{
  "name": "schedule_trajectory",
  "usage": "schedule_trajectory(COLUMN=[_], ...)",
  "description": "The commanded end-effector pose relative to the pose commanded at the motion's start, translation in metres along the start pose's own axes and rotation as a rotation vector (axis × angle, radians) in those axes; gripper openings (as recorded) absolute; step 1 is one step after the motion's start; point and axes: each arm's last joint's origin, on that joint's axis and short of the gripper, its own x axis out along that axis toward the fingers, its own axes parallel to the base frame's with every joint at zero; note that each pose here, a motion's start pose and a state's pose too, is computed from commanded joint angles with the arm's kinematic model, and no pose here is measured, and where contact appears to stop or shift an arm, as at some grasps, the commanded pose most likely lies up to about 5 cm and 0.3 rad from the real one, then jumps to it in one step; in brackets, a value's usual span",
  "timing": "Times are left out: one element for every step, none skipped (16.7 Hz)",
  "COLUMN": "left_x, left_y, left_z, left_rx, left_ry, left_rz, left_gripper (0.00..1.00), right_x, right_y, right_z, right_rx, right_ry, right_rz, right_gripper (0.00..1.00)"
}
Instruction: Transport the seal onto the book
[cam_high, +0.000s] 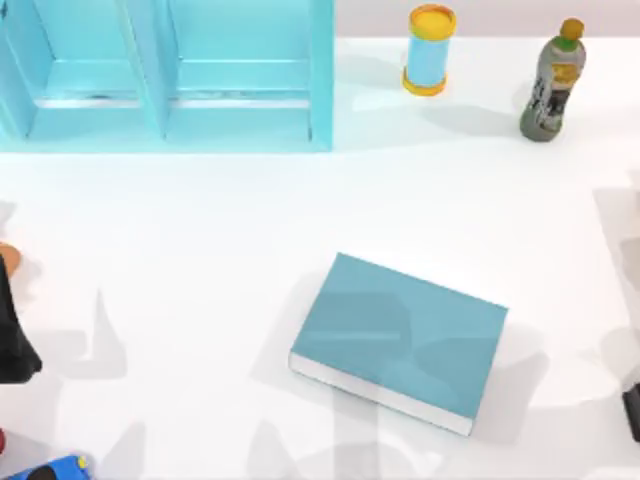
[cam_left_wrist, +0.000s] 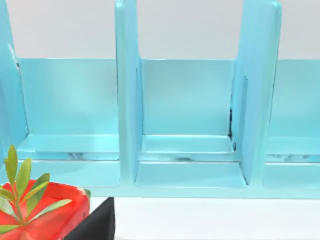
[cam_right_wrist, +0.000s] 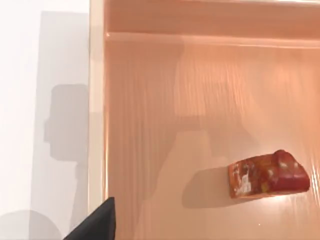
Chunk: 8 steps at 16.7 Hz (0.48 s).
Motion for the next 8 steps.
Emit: schedule_trajectory(left_x=[0.000, 0.000, 0.000, 0.000, 0.000, 0.000, 0.000, 0.000], left_y=[0.000, 0.000, 0.000, 0.000, 0.000, 0.000, 0.000, 0.000], left_z=[0.000, 0.000, 0.000, 0.000, 0.000, 0.000, 0.000, 0.000], left_rx=[0.000, 0.000, 0.000, 0.000, 0.000, 0.000, 0.000, 0.000], left_ry=[0.000, 0.000, 0.000, 0.000, 0.000, 0.000, 0.000, 0.000], left_rz=[0.000, 0.000, 0.000, 0.000, 0.000, 0.000, 0.000, 0.000], left_gripper=[1.00, 1.00, 1.00, 1.00, 1.00, 1.00, 1.00, 1.00], right_x=[0.011, 0.024, 0.038, 0.052, 0.066, 0.079, 0.091, 0.102], right_y=[-0.008, -0.017, -0.026, -0.035, -0.043, -0.051, -0.058, -0.065], right_z=[0.013, 0.025, 0.035, 0.043, 0.050, 0.055, 0.058, 0.060], right_rx=[-0.003, -0.005, -0.006, -0.006, -0.005, -0.003, -0.001, 0.001], right_ry=[0.087, 0.170, 0.249, 0.322, 0.389, 0.450, 0.505, 0.551], right_rz=[0.009, 0.020, 0.034, 0.049, 0.066, 0.083, 0.099, 0.115], right_gripper=[1.00, 1.00, 1.00, 1.00, 1.00, 1.00, 1.00, 1.00])
